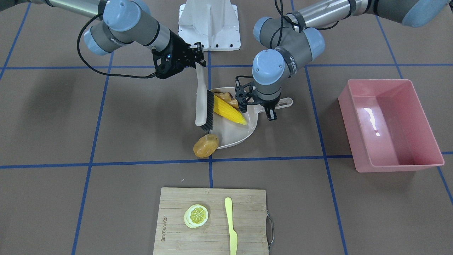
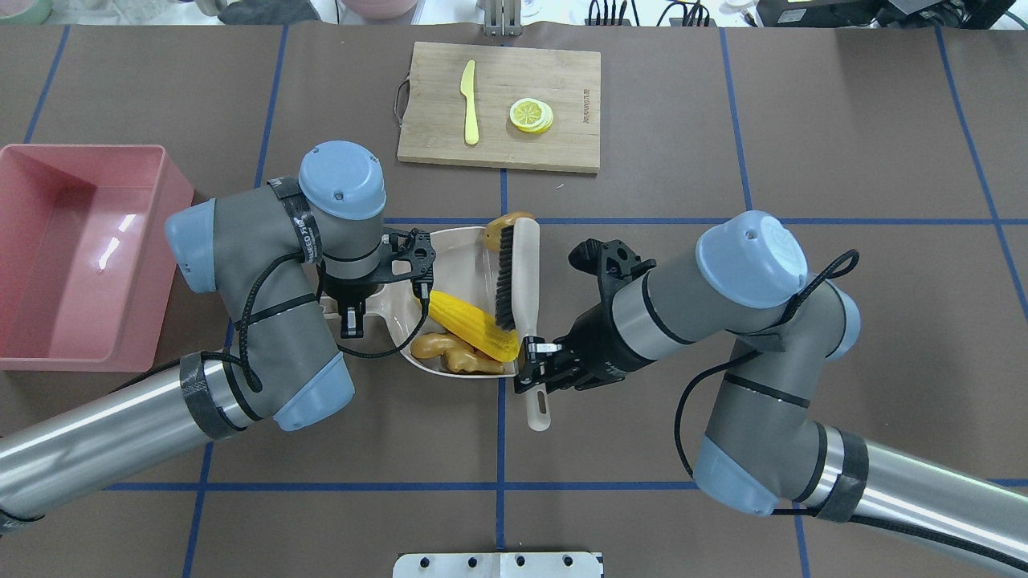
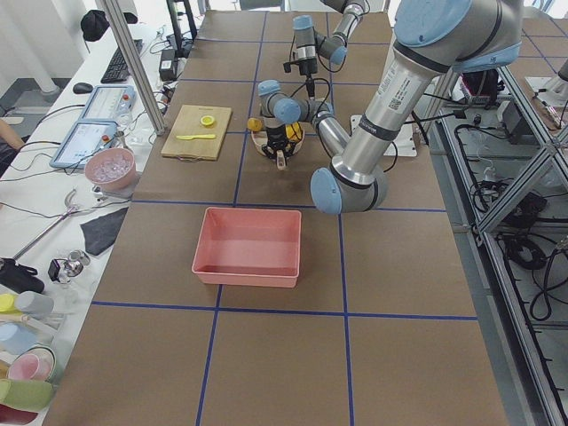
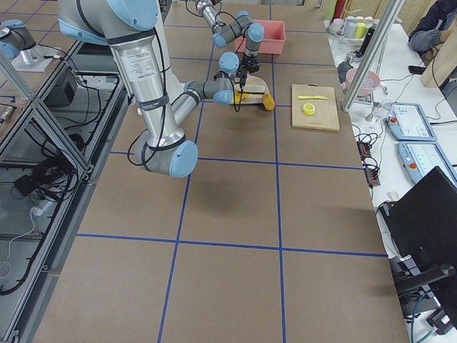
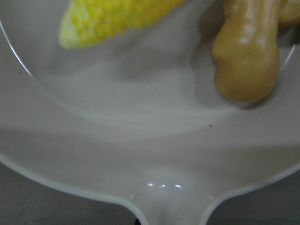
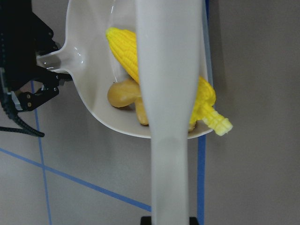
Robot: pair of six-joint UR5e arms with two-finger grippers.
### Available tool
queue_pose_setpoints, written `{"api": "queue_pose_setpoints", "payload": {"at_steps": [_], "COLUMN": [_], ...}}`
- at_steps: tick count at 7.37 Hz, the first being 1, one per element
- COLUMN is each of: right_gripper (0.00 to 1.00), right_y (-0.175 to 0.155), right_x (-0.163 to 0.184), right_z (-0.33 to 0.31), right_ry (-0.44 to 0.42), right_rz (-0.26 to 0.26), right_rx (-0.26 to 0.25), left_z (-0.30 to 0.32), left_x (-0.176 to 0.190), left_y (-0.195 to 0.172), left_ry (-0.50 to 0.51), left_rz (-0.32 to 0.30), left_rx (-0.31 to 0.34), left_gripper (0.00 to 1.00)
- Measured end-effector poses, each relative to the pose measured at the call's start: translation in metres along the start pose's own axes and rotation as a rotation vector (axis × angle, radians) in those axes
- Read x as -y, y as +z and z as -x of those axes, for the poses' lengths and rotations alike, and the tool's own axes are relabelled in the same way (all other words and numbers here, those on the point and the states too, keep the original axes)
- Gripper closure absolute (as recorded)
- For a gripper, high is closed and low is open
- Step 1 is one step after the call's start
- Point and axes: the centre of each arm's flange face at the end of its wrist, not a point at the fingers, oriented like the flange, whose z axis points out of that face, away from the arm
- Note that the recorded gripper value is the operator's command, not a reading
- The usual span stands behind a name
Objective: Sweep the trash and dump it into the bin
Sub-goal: 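Lift the brush away from the dustpan with the right gripper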
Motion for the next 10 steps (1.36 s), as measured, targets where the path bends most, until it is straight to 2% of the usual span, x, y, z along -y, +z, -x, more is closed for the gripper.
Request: {"api": "queue_pose_setpoints", "payload": {"at_steps": [2, 3, 6, 10], "right_gripper": [1.0, 1.0, 1.0, 1.0], "right_y": [-0.038, -0.047, -0.056, -0.071], "right_x": [0.03, 0.047, 0.087, 0.118], "right_z": [-0.027, -0.041, -0.073, -0.08], "right_ry": [0.023, 0.017, -0.005, -0.011], "right_rz": [0.005, -0.001, 0.007, 0.025], "right_rx": [-0.024, -0.041, -0.077, -0.075], "left_z": [0.0, 0.0, 0.002, 0.003], "left_x": [-0.001, -0.002, -0.007, -0.011], "left_y": [0.002, 0.003, 0.001, 0.0], "left_ry": [-0.001, 0.0, -0.003, -0.032], "left_rz": [0.002, 0.004, 0.016, 0.071], "left_rx": [-0.001, -0.002, -0.005, -0.029], "left_gripper": [1.0, 1.0, 1.0, 1.0]}}
